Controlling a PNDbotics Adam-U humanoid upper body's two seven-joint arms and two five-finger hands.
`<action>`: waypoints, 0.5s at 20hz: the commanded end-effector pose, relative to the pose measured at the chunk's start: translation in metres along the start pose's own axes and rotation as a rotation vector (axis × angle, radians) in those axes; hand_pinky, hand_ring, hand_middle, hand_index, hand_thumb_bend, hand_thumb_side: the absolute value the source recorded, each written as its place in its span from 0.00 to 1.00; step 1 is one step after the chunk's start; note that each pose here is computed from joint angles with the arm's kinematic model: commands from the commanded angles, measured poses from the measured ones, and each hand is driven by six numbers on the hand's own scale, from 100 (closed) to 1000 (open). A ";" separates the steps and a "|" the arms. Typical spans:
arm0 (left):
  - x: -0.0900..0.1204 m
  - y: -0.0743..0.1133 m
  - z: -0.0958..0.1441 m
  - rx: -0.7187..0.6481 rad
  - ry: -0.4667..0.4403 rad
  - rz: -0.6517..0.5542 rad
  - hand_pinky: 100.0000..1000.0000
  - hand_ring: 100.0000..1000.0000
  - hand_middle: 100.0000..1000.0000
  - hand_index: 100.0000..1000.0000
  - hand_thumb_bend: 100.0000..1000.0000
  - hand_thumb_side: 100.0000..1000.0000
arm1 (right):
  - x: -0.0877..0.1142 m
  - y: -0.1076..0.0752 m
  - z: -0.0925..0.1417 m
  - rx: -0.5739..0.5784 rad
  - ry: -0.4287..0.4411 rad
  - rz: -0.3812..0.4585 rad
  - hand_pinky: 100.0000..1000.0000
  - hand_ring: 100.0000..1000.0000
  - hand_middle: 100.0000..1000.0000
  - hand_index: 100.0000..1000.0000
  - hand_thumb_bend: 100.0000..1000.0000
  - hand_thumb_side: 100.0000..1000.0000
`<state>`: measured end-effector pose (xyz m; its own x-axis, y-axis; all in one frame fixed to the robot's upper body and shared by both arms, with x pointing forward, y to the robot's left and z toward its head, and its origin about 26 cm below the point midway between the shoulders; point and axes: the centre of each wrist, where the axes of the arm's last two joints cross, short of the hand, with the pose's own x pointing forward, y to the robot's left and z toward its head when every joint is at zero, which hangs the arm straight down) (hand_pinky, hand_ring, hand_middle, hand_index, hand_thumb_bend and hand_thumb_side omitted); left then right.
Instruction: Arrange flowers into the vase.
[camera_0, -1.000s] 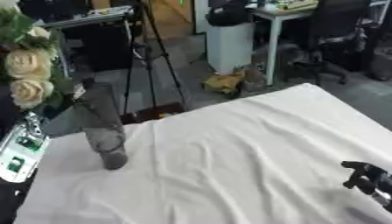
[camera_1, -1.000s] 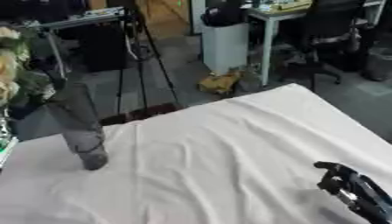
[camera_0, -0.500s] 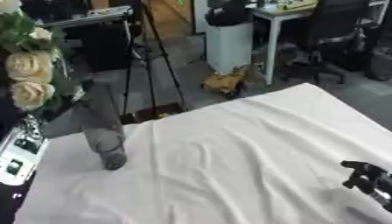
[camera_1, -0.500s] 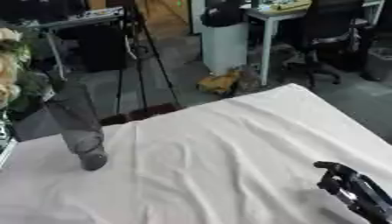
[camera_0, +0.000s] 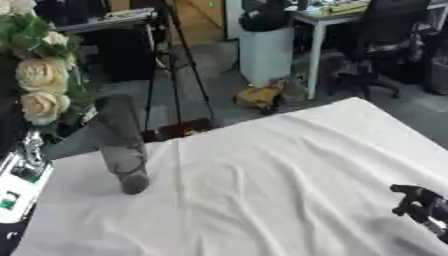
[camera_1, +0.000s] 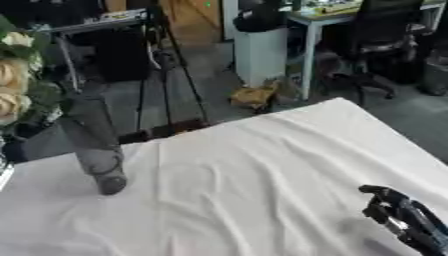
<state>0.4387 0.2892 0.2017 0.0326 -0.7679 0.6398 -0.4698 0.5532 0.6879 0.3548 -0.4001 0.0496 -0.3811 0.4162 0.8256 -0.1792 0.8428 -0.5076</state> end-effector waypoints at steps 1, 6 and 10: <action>0.010 0.021 -0.004 0.041 -0.050 0.002 0.59 0.74 0.57 0.76 1.00 0.74 | 0.011 -0.011 -0.007 -0.013 -0.031 0.033 0.66 0.98 0.38 0.81 0.62 0.73; 0.011 0.020 0.001 0.034 -0.053 0.017 0.57 0.74 0.56 0.75 0.88 0.75 | 0.012 -0.011 -0.008 -0.016 -0.034 0.034 0.66 0.98 0.38 0.81 0.62 0.72; 0.000 0.012 0.022 0.033 -0.058 0.087 0.55 0.74 0.56 0.75 0.80 0.73 | 0.012 -0.012 -0.010 -0.026 -0.040 0.034 0.66 0.98 0.38 0.81 0.61 0.74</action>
<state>0.4167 0.2875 0.1851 -0.0116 -0.7400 0.6725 -0.4599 0.6011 0.6535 0.3570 -0.4000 0.0529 -0.3889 0.4147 0.8227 -0.1656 0.8469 -0.5053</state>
